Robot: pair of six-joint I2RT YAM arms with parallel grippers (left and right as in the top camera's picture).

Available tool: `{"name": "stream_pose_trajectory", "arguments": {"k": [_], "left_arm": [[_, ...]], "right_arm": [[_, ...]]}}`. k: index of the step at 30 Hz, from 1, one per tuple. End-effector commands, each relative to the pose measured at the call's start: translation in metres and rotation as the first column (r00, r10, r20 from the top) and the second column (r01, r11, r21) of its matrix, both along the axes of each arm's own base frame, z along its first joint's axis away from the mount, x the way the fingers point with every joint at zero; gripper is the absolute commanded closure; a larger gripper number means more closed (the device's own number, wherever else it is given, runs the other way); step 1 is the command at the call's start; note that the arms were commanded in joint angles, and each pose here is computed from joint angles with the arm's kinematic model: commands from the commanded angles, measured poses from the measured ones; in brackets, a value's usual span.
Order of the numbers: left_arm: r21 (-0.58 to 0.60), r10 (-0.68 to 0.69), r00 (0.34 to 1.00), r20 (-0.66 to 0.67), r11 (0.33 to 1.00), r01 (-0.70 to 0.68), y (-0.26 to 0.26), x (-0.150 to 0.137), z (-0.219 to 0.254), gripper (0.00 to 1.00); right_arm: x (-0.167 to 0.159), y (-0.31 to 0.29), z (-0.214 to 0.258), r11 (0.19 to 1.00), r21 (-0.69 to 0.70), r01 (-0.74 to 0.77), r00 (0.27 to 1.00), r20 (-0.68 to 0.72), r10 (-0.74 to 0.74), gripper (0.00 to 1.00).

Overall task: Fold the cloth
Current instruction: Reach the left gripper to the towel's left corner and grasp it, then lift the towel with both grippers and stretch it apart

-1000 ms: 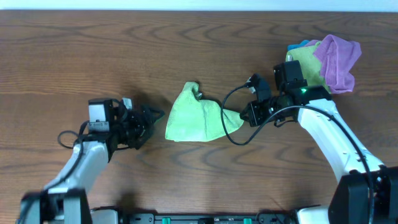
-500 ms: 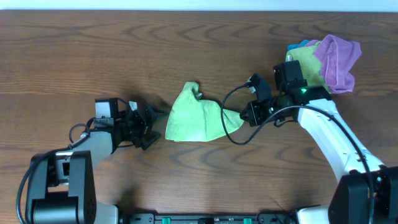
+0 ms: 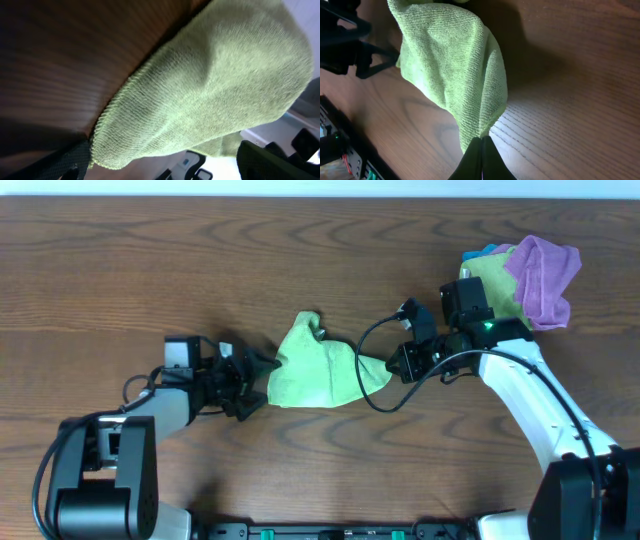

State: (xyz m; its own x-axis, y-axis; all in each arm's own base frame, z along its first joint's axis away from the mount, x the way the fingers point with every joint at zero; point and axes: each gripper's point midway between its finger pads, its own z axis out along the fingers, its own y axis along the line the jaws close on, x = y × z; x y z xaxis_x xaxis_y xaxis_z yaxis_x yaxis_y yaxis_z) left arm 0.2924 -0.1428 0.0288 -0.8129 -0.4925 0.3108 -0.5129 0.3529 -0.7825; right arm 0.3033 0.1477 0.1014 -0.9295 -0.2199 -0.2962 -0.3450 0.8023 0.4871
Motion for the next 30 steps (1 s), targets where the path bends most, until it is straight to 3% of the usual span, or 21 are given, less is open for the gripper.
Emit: {"name": "stream_pose_trajectory", "arguments": {"k": [1, 2, 5, 8, 18, 22, 24, 30], "left_arm": [[0.076, 0.009, 0.998, -0.063, 0.997, -0.004, -0.001, -0.010, -0.024, 0.02], [0.083, 0.008, 0.998, -0.063, 0.997, -0.002, -0.001, -0.010, -0.024, 0.00], [0.098, 0.009, 0.998, -0.060, 0.995, -0.003, 0.000, -0.010, -0.026, 0.17], [0.114, 0.011, 0.998, -0.057, 0.993, -0.004, 0.001, -0.010, -0.029, 0.25], [0.147, -0.064, 0.995, -0.082, 0.986, 0.076, -0.004, -0.024, -0.053, 0.28], [0.158, -0.099, 0.993, -0.070, 0.981, 0.109, -0.005, -0.028, -0.059, 0.41], [0.163, -0.106, 0.992, -0.067, 0.980, 0.115, -0.005, -0.028, -0.060, 0.59], [0.177, -0.159, 0.987, -0.015, 0.971, 0.159, -0.009, -0.028, -0.060, 0.86]], "right_arm": [[-0.002, 0.002, 0.002, 1.000, 0.008, 0.008, 1.000, -0.008, -0.008, 0.99], [-0.002, 0.002, 0.002, 1.000, 0.008, 0.013, 1.000, -0.011, -0.013, 0.99], [-0.002, 0.002, 0.002, 1.000, 0.010, 0.019, 1.000, -0.016, -0.019, 0.99], [-0.002, 0.002, 0.002, 1.000, 0.010, 0.020, 1.000, -0.016, -0.019, 0.99], [-0.002, 0.002, 0.002, 1.000, 0.009, 0.020, 1.000, -0.016, -0.020, 0.99], [-0.002, 0.002, 0.002, 1.000, 0.010, 0.026, 0.999, -0.020, -0.025, 0.99], [-0.002, 0.002, 0.002, 1.000, 0.010, 0.026, 0.999, -0.020, -0.025, 0.99], [-0.002, 0.002, 0.002, 1.000, 0.010, 0.026, 0.999, -0.020, -0.026, 0.99]]}}
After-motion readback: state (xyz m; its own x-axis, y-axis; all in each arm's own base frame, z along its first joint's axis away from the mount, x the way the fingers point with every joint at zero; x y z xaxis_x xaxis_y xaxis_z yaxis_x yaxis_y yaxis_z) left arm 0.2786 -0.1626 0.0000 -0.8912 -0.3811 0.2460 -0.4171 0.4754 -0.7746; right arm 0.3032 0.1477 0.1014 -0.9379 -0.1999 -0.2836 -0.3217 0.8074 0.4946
